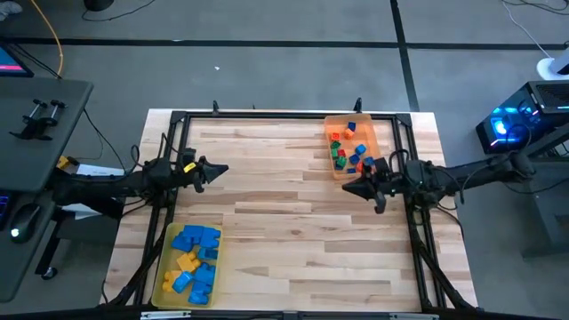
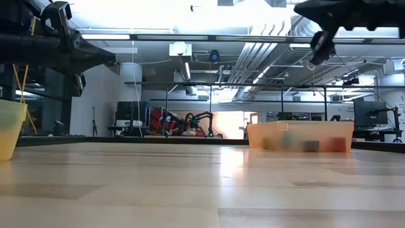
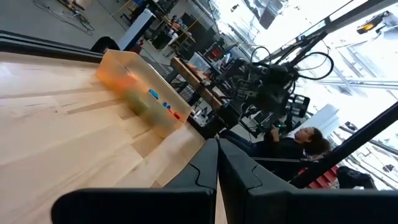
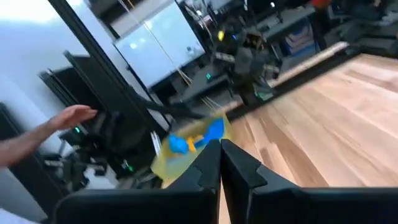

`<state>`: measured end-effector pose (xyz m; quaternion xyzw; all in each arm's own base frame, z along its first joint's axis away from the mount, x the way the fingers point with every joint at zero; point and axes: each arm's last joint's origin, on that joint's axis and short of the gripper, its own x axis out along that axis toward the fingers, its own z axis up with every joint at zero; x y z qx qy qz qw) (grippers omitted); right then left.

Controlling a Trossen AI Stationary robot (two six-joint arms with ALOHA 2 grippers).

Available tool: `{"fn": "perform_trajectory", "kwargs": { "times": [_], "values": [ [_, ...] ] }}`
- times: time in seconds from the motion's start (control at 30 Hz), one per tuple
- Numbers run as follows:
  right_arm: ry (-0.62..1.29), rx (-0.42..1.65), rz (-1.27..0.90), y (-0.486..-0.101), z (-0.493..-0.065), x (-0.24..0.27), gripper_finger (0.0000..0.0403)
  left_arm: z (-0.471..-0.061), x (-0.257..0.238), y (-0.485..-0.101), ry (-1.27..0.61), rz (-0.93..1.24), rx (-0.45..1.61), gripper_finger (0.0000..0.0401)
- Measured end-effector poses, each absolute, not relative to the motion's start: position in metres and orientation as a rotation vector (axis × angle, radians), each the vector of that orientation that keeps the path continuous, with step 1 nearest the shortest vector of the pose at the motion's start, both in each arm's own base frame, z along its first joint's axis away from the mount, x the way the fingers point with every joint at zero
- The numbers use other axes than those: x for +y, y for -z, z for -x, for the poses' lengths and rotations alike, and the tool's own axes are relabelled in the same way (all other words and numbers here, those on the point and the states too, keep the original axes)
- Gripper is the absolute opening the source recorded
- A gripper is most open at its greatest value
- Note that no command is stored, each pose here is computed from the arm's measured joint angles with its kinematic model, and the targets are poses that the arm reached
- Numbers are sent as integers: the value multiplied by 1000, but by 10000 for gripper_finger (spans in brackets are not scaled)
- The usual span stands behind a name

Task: Sort blocks by size
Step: Return to Home Position

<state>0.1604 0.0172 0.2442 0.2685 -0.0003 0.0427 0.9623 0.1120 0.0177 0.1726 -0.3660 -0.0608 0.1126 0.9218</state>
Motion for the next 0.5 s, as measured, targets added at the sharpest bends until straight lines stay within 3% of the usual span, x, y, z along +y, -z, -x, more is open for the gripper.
{"fn": "perform_trajectory", "kwargs": {
  "times": [0.23, 0.5],
  "values": [
    [-18, 109, -488, -237, -140, 25, 3, -111, 18, -172, -231, 753, -124, 0],
    [93, 42, -410, -243, -109, 13, 1, -99, 16, -177, -205, 753, -190, 0]
  ]
}}
